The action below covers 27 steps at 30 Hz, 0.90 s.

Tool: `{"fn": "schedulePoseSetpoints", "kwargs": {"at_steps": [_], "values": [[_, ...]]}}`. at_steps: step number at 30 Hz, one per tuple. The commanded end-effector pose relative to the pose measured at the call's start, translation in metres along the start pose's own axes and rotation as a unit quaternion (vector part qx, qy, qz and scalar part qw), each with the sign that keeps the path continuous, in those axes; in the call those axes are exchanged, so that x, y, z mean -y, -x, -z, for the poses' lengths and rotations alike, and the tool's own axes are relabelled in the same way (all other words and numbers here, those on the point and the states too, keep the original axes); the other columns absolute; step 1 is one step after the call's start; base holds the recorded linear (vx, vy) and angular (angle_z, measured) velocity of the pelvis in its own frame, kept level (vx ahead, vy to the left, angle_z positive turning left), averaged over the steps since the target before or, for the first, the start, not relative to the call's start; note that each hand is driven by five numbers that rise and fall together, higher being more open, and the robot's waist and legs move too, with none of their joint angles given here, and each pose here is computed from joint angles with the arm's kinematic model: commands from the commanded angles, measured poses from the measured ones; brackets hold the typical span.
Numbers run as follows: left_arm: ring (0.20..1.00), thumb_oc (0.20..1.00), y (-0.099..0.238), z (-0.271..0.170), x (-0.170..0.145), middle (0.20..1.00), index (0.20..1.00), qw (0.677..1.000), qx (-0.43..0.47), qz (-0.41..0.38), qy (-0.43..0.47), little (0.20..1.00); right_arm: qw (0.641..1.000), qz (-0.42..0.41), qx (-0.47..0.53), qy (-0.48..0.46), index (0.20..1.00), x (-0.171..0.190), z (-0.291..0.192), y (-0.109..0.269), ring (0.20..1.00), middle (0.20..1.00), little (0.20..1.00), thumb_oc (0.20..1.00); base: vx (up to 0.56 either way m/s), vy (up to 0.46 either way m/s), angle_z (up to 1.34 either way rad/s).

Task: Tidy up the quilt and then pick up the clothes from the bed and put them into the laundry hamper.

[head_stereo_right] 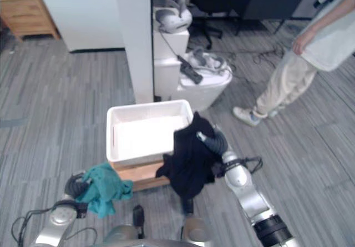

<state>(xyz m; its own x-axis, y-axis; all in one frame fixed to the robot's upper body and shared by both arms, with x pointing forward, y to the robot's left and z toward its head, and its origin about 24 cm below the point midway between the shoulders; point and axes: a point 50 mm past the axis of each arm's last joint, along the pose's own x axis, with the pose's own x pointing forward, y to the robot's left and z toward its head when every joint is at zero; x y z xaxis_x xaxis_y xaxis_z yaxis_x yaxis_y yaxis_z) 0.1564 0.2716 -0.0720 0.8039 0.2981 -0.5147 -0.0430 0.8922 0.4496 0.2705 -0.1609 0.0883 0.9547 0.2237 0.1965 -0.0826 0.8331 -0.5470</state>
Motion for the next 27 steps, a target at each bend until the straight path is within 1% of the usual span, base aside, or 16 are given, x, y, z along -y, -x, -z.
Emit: {"fn": "schedulePoseSetpoints", "kwargs": {"at_steps": [1,4,8,9,12,13,14,16,17,20,21,22,24,25,26,27], "values": [[0.2,0.2,-0.007,-0.033,0.002,0.2,0.2,0.997,0.08,0.014,-0.009,0.2,0.983,0.033,0.174,0.039,0.2,0.026,-0.069,-0.04,0.2,0.2,0.2,0.2,0.15,-0.092,0.13],[0.2,0.2,-0.008,-0.03,0.013,0.2,0.2,0.997,0.071,0.036,0.0,0.2,0.972,0.005,0.226,0.06,0.2,0.015,-0.107,-0.075,0.2,0.2,0.2,0.2,0.1,-0.087,0.07],[0.2,0.2,-0.009,-0.035,0.019,0.2,0.2,0.996,0.079,0.044,0.018,0.2,0.974,0.004,0.216,0.071,0.2,0.009,-0.113,-0.097,0.2,0.2,0.2,0.2,0.03,-0.065,0.14],[0.2,0.2,-0.01,-0.04,0.017,0.2,0.2,0.995,0.09,0.04,0.028,0.2,0.976,0.019,0.195,0.1,0.2,0.019,-0.11,-0.11,0.2,0.2,0.2,0.2,-0.08,-0.042,0.23],[0.2,0.2,-0.011,-0.046,0.014,0.2,0.2,0.993,0.102,0.038,0.036,0.2,0.975,0.036,0.181,0.126,0.2,0.031,-0.109,-0.12,0.2,0.2,0.2,0.2,-0.13,-0.023,0.27],[0.2,0.2,-0.013,-0.052,0.011,0.2,0.2,0.992,0.114,0.033,0.043,0.2,0.976,0.057,0.155,0.142,0.2,0.045,-0.104,-0.129,0.2,0.2,0.2,0.2,-0.11,-0.002,0.49],[0.2,0.2,-0.014,-0.052,0.011,0.2,0.2,0.992,0.115,0.033,0.044,0.2,0.976,0.057,0.156,0.143,0.2,0.046,-0.104,-0.129,0.2,0.2,0.2,0.2,-0.19,0.003,0.52],[0.2,0.2,-0.015,-0.062,0.006,0.2,0.2,0.989,0.135,0.029,0.053,0.2,0.978,0.086,0.105,0.159,0.2,0.069,-0.086,-0.135,0.2,0.2,0.2,0.2,-0.13,0.019,0.36],[0.2,0.2,-0.015,-0.062,0.006,0.2,0.2,0.989,0.135,0.029,0.053,0.2,0.978,0.086,0.105,0.159,0.2,0.069,-0.086,-0.135,0.2,0.2,0.2,0.2,-0.06,0.019,0.29],[0.2,0.2,-0.014,-0.075,0.001,0.2,0.2,0.983,0.166,0.027,0.07,0.2,0.979,0.1,0.042,0.173,0.2,0.084,-0.057,-0.133,0.2,0.2,0.2,0.2,-0.05,-0.003,0.3],[0.2,0.2,-0.013,-0.094,-0.005,0.2,0.2,0.973,0.207,0.017,0.099,0.2,0.978,0.092,0.009,0.188,1.0,0.083,-0.04,-0.129,1.0,1.0,1.0,1.0,-0.05,-0.041,0.21],[0.2,0.2,-0.013,-0.104,-0.009,0.2,0.2,0.966,0.226,0.011,0.127,0.2,0.974,0.089,-0.011,0.206,1.0,0.086,-0.03,-0.127,1.0,1.0,1.0,1.0,-0.03,-0.042,0.21],[0.2,0.2,-0.013,-0.113,-0.011,0.2,0.2,0.959,0.244,0.006,0.144,0.2,0.97,0.084,-0.022,0.229,1.0,0.087,-0.023,-0.124,1.0,1.0,1.0,1.0,-0.02,-0.022,0.14],[0.2,0.2,-0.01,-0.135,-0.02,0.2,0.2,0.945,0.293,-0.005,0.147,0.2,0.956,0.07,-0.014,0.286,1.0,0.088,-0.021,-0.119,1.0,1.0,1.0,1.0,-0.02,-0.02,0.08],[0.2,0.2,-0.01,-0.135,-0.02,0.2,0.2,0.945,0.293,-0.005,0.147,0.2,0.955,0.07,-0.015,0.286,1.0,0.088,-0.021,-0.119,1.0,1.0,1.0,1.0,-0.03,-0.012,0.06],[0.2,0.2,-0.003,-0.157,-0.027,0.2,0.2,0.928,0.346,-0.017,0.139,0.2,0.948,0.061,-0.001,0.314,1.0,0.082,-0.016,-0.109,1.0,1.0,1.0,1.0,-0.01,-0.002,0.04]]}}
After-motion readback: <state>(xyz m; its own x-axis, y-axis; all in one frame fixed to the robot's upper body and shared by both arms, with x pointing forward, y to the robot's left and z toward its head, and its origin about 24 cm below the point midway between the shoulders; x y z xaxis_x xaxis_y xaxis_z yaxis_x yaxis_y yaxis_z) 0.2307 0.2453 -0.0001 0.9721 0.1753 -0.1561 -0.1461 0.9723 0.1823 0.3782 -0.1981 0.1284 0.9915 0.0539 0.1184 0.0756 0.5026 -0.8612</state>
